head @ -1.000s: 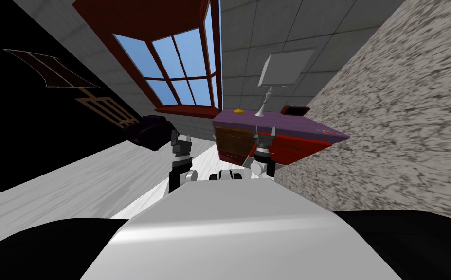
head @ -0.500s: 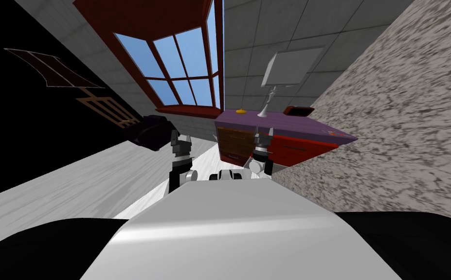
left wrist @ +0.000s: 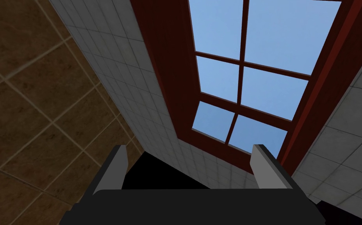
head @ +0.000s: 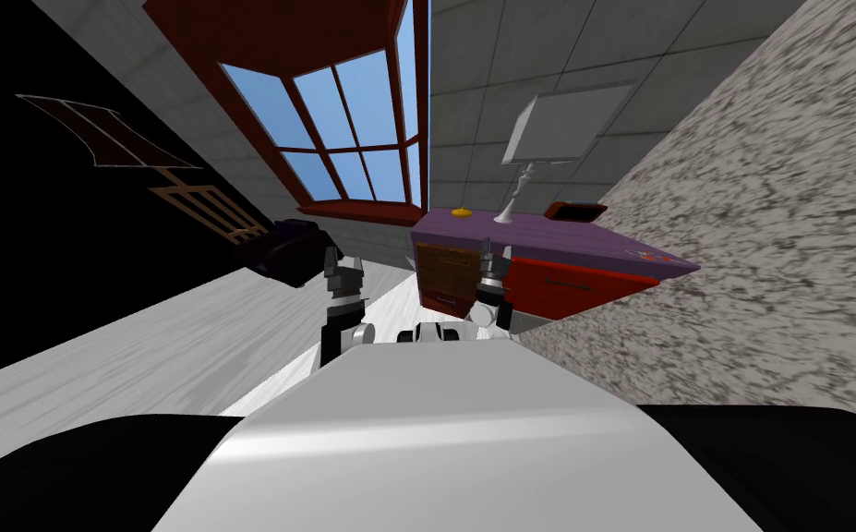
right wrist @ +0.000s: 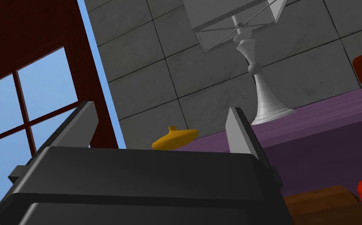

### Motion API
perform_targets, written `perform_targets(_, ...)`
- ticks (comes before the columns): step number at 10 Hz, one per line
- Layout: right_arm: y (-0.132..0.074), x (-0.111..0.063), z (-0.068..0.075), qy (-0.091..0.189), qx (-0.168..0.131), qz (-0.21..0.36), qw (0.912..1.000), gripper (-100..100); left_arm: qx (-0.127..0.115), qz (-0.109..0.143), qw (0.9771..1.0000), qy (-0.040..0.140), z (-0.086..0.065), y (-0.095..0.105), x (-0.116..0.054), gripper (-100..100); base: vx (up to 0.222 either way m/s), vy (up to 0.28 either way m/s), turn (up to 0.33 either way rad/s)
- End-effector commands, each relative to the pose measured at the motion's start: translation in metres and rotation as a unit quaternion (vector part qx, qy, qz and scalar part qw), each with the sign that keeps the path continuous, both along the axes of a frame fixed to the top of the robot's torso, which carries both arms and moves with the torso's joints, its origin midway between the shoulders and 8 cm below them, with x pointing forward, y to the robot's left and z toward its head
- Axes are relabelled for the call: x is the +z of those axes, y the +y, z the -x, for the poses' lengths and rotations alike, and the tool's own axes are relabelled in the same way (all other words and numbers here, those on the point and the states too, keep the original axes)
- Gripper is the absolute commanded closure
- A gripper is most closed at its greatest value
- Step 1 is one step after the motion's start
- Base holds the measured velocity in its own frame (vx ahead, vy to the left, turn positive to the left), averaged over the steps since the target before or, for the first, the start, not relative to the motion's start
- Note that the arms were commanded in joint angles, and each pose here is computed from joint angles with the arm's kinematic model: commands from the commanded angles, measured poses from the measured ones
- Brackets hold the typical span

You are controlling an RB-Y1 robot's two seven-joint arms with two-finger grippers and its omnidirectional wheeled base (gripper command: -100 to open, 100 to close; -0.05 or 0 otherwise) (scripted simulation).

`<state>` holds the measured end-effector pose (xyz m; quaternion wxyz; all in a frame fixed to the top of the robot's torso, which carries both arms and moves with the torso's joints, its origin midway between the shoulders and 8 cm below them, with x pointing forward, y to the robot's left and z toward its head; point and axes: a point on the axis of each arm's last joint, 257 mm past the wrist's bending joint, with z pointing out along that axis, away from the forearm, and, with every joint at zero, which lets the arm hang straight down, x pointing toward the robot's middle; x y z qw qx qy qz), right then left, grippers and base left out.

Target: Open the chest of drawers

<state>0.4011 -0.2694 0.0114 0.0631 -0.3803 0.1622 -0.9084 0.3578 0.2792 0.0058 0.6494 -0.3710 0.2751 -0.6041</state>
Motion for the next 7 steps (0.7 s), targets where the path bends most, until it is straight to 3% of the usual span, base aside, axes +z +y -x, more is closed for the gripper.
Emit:
perform_targets(1, -0.001, -0.003, -0.002, -0.006, 0.023, -0.034, 0.9991, -100, 0.000, 0.000, 1.0000, 0.000, 0.000, 0.000, 0.000, 0, 0.014, 0.029, 0.000)
perform_targets(7, -0.001, -0.031, -0.019, -0.010, 0.096, -0.157, 0.9829, -100, 0.000, 0.000, 1.0000, 0.000, 0.000, 0.000, 0.000, 0, 0.026, 0.048, 0.017)
